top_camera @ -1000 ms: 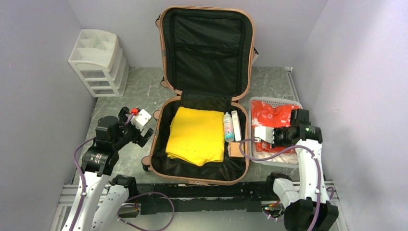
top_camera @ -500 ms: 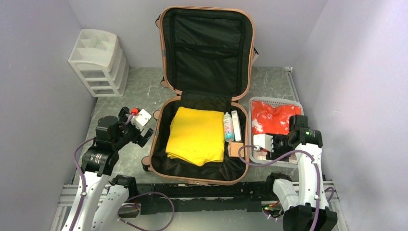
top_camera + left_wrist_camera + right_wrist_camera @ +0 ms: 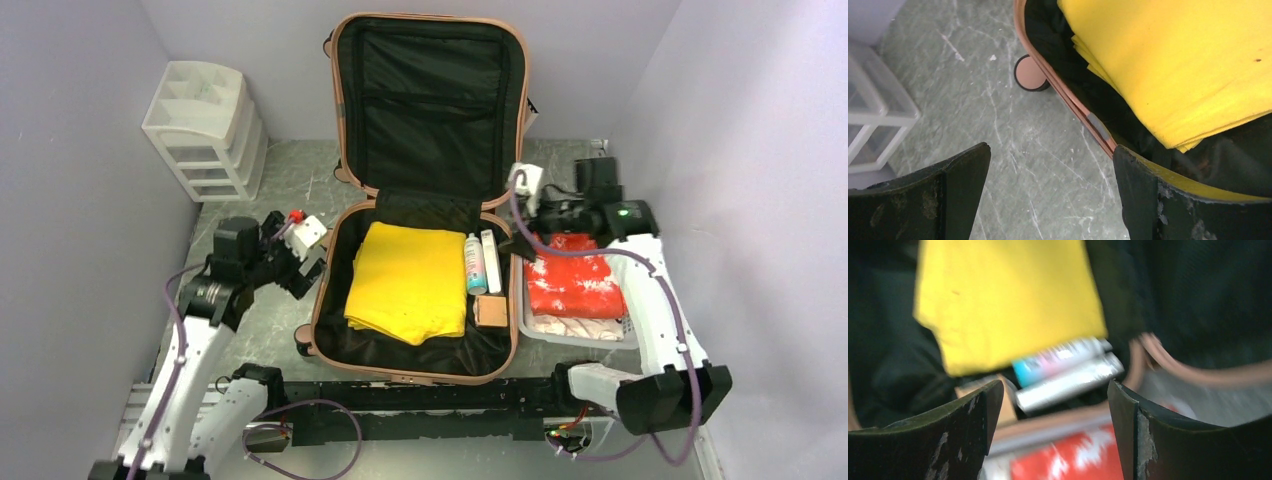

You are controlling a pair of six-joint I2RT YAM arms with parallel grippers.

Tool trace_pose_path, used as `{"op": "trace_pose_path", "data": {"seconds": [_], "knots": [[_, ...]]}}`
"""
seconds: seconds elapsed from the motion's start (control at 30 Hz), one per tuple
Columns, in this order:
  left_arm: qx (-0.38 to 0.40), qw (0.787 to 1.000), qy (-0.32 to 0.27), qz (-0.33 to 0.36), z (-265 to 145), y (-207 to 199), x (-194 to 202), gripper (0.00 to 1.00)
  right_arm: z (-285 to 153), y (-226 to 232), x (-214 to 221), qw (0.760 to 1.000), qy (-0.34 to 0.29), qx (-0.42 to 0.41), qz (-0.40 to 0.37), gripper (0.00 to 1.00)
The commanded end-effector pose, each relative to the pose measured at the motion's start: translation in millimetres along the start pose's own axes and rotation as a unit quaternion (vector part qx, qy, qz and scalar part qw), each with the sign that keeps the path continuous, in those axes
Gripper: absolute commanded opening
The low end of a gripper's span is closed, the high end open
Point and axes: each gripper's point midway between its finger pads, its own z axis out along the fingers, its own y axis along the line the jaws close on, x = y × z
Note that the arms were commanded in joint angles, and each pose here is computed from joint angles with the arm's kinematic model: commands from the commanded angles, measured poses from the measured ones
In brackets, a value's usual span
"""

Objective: Open, take out, and arrange the luggage
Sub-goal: Adjust the clothes in the bin, then pick up the clothes from the luggage.

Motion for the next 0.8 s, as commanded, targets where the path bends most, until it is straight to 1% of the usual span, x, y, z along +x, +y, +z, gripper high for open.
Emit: {"op": "trace_pose_path", "data": {"seconds": [0.0, 0.1, 0.17, 0.2, 0.23, 0.27, 0.3, 0.37, 0.43, 0.57, 0.67, 0.77], "knots": [[0.061, 0.997, -0.016, 0.039, 11.3, 1.3, -32.5, 0.97, 48.8, 37.4, -42.4, 0.997, -0.054, -0.048, 0.038, 0.81], [0.071, 0.996, -0.008, 0.062, 35.5, -1.2, -50.1, 0.97, 65.4, 44.3, -33.4, 0.995, -0.056, -0.079, 0.034, 0.83], [0.07, 0.991, 0.008, 0.111, 57.6, -22.2, -62.1, 0.97, 71.4, 48.9, -25.7, 0.993, -0.055, -0.095, 0.035, 0.84], [0.068, 0.987, 0.017, 0.143, 68.2, -37.2, -66.9, 0.97, 73.7, 50.8, -22.2, 0.993, -0.056, -0.1, 0.035, 0.86], [0.083, 0.979, 0.012, 0.188, 75.8, -65.4, -76.4, 0.97, 75.0, 54.0, -18.4, 0.992, -0.057, -0.107, 0.033, 0.91], [0.087, 0.972, 0.015, 0.216, 83.3, -81.2, -79.9, 0.97, 75.2, 57.8, -14.9, 0.991, -0.059, -0.115, 0.026, 0.96], [0.099, 0.966, 0.013, 0.237, 89.2, -97.3, -83.7, 0.97, 75.2, 62.3, -10.9, 0.99, -0.061, -0.124, 0.014, 0.99], [0.131, 0.955, 0.001, 0.266, 98.6, -128.7, -92.6, 0.97, 73.3, 71.3, -1.8, 0.988, -0.064, -0.137, -0.007, 1.0], [0.17, 0.941, -0.021, 0.292, 104.2, -163.2, -99.5, 0.97, 69.8, 68.1, 3.2, 0.99, -0.073, -0.122, -0.01, 1.0], [0.22, 0.916, -0.059, 0.332, 111.5, -219.8, -103.0, 0.97, 47.0, 36.4, 9.3, 0.994, -0.095, -0.055, 0.005, 1.0], [0.24, 0.907, -0.077, 0.338, 118.5, -243.3, -105.3, 0.97, 33.5, 20.3, 18.8, 0.995, -0.1, -0.021, 0.022, 1.0], [0.27, 0.895, -0.08, 0.346, 124.5, -262.9, -97.1, 0.97, 22.5, 7.2, 26.3, 0.995, -0.098, 0.018, 0.029, 1.0]]}}
